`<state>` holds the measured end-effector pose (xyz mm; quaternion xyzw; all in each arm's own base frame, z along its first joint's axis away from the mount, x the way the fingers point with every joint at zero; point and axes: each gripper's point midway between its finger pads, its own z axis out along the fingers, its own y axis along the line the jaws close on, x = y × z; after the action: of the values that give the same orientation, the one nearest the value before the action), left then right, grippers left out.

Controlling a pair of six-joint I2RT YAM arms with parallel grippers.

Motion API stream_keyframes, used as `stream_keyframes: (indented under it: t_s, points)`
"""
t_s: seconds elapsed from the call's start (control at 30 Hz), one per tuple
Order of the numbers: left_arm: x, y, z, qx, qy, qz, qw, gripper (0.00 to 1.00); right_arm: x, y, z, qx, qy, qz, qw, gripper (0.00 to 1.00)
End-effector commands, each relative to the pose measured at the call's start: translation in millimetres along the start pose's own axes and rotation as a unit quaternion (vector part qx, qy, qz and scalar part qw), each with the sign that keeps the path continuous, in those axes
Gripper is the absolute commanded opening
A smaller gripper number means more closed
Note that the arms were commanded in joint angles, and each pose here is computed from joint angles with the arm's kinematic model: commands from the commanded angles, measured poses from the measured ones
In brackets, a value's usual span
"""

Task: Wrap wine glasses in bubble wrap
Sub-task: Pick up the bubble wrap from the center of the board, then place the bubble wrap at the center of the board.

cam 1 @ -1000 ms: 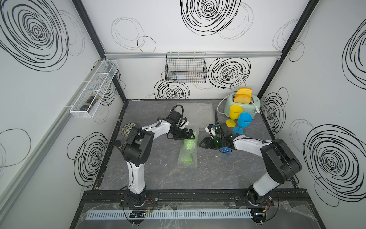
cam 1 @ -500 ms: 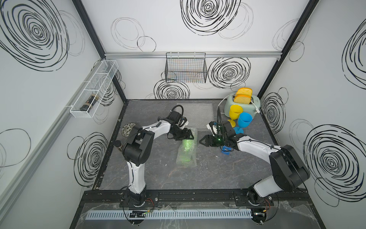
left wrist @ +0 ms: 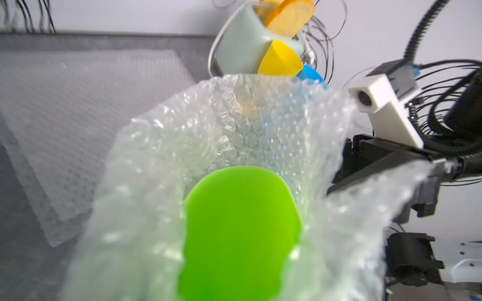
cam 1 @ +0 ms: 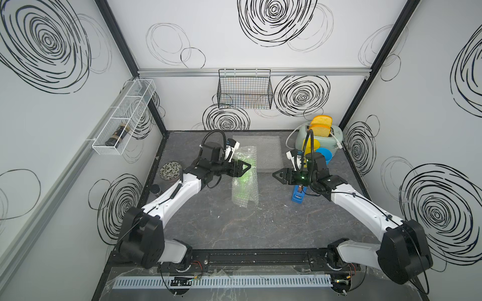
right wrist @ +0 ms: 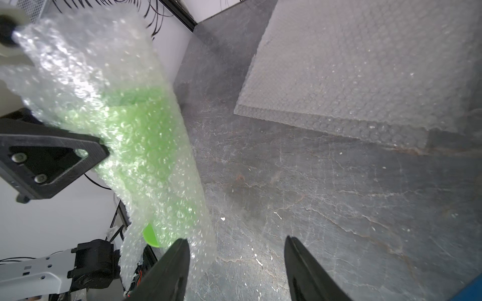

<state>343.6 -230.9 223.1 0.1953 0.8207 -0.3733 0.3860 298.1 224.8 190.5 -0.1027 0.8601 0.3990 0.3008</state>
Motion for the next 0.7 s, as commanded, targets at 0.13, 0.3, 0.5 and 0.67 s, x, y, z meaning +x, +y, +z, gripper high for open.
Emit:
stream_keyframes:
  t_s: [0.13,0.3,0.5,0.67]
  points:
    - [-26.5,-14.9,-36.5,0.036,-0.211,0.182,0.96,0.69,-12.4,13.3,-5.2,-0.025,-0.038,-0.029,0.999,0.62]
    - [-6.4,-47.1,-60.6,0.092,-0.301,0.317,0.895,0.61,-9.7,12.9,10.8,-0.029,-0.03,-0.023,0.999,0.62]
    - [19.8,-40.7,-61.2,0.06,-0.315,0.372,0.871,0.6,-5.0,22.7,36.6,-0.03,0.001,-0.015,0.999,0.62]
    - [47.0,-38.4,-55.2,0.033,-0.314,0.426,0.848,0.62,4.2,41.8,51.0,-0.041,0.018,-0.036,0.998,0.61]
